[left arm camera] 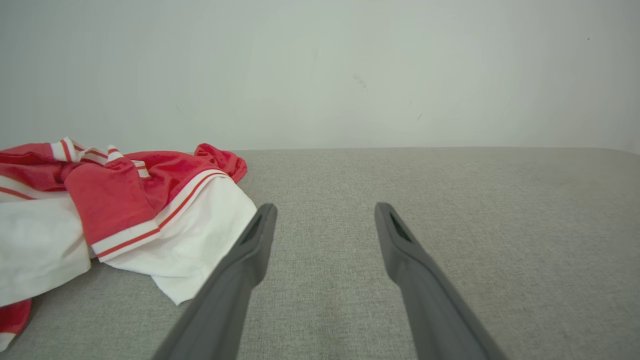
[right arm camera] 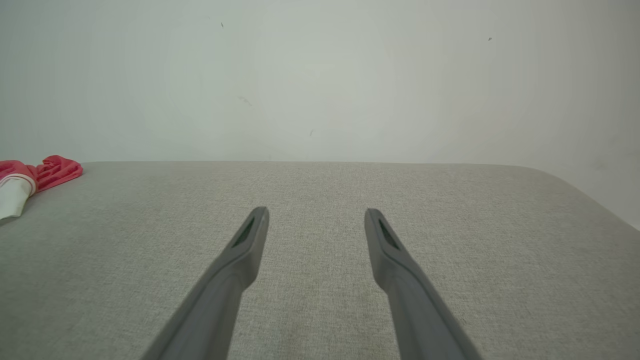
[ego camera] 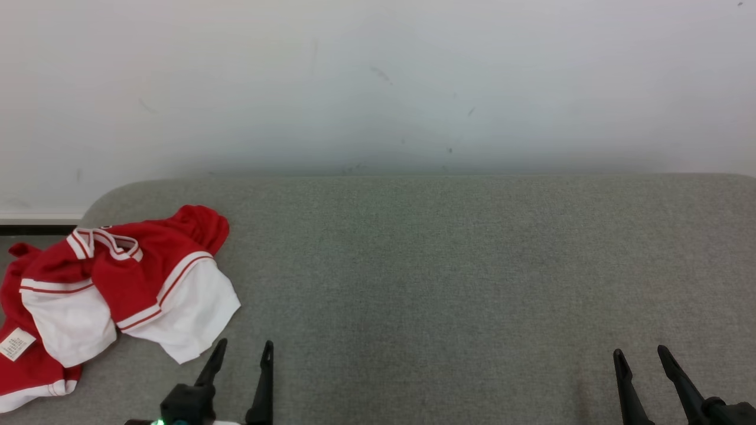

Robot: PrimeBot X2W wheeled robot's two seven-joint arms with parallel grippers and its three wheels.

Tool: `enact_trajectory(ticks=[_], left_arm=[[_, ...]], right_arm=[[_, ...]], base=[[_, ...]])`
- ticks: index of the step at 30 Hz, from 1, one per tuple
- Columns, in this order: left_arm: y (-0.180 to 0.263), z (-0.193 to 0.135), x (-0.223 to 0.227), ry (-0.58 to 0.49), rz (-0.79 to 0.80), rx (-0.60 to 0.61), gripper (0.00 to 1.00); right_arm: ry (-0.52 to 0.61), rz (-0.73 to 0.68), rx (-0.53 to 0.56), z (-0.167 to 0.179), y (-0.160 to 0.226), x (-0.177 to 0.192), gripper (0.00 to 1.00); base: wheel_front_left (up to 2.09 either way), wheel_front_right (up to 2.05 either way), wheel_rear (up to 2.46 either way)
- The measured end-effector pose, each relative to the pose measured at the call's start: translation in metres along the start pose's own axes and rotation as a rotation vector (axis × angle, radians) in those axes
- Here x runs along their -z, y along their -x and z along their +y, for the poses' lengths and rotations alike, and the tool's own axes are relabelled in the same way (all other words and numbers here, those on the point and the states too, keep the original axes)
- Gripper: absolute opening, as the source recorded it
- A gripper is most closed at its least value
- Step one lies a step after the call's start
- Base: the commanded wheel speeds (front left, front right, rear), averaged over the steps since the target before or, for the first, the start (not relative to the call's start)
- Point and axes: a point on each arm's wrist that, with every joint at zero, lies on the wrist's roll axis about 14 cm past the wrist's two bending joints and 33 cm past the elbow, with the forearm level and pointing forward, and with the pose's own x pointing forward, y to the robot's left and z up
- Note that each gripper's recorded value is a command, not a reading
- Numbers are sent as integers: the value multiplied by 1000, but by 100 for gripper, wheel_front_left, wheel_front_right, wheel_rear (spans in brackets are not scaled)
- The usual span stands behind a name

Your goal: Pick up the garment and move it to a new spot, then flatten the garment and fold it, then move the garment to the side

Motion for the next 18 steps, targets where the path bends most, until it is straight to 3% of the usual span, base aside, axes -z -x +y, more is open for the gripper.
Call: enact_trajectory(ticks=[18], left_arm=[[4,-5,5,-97,-10,28,100]], right_arm=[[39,-3,-4,0,2,4,100]], base=[[0,0,0]])
